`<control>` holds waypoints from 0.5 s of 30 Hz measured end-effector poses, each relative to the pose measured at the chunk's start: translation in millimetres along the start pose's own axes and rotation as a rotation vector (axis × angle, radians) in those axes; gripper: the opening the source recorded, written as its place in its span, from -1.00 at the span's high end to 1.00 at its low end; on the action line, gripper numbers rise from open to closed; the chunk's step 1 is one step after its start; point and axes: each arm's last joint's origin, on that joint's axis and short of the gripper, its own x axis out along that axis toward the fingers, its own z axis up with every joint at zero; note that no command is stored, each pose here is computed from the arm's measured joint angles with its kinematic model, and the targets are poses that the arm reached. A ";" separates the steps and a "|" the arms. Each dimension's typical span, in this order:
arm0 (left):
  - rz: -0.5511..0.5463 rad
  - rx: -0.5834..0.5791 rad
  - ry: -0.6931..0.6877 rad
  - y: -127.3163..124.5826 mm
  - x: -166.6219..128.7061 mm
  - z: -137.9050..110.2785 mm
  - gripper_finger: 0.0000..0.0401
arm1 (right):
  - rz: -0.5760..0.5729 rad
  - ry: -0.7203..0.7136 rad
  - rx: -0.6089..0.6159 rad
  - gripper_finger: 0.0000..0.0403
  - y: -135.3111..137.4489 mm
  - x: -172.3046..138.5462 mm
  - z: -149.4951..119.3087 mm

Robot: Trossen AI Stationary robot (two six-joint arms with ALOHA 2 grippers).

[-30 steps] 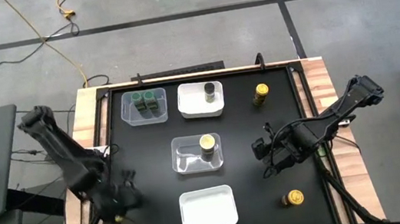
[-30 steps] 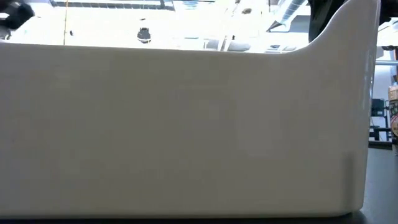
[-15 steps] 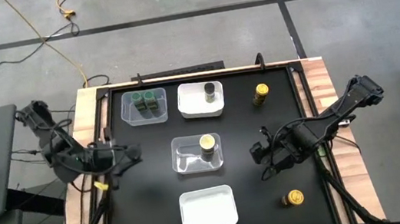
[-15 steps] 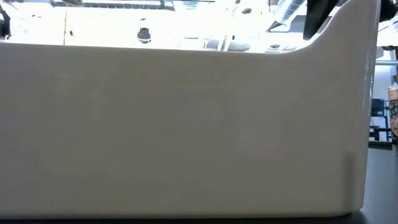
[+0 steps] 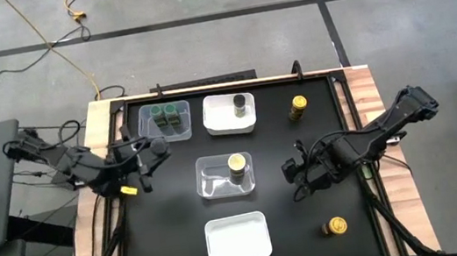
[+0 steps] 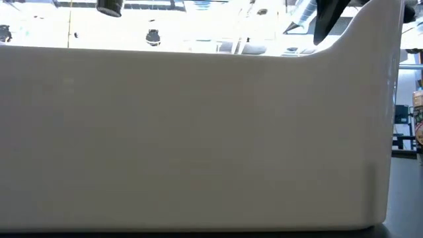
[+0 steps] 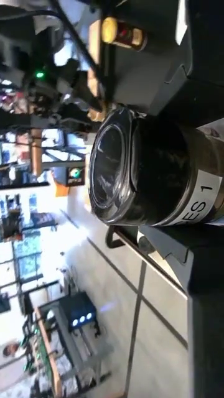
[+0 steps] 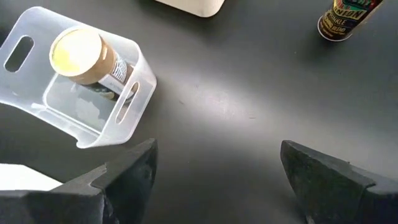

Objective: Sort spices by type
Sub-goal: Put the black seasoning bottle into the top white bin

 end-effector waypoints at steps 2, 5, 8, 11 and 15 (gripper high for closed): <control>-0.037 0.018 0.017 4.1 6.1 -1.9 0.04 | -0.003 -0.001 0.009 -0.81 0.1 1.2 2.0; -0.068 0.046 0.033 11.5 14.9 -3.1 0.04 | -0.006 -0.004 0.025 -0.81 0.4 3.2 5.1; -0.079 0.072 0.032 20.4 23.2 -2.2 0.04 | -0.013 -0.006 0.039 -0.81 0.2 5.3 8.5; -0.111 0.080 0.035 29.1 28.8 -2.2 0.04 | -0.021 -0.009 0.051 -0.81 -0.1 7.2 11.5; -0.132 0.074 0.040 37.5 33.0 -2.7 0.04 | -0.026 -0.012 0.070 -0.81 0.0 9.7 15.4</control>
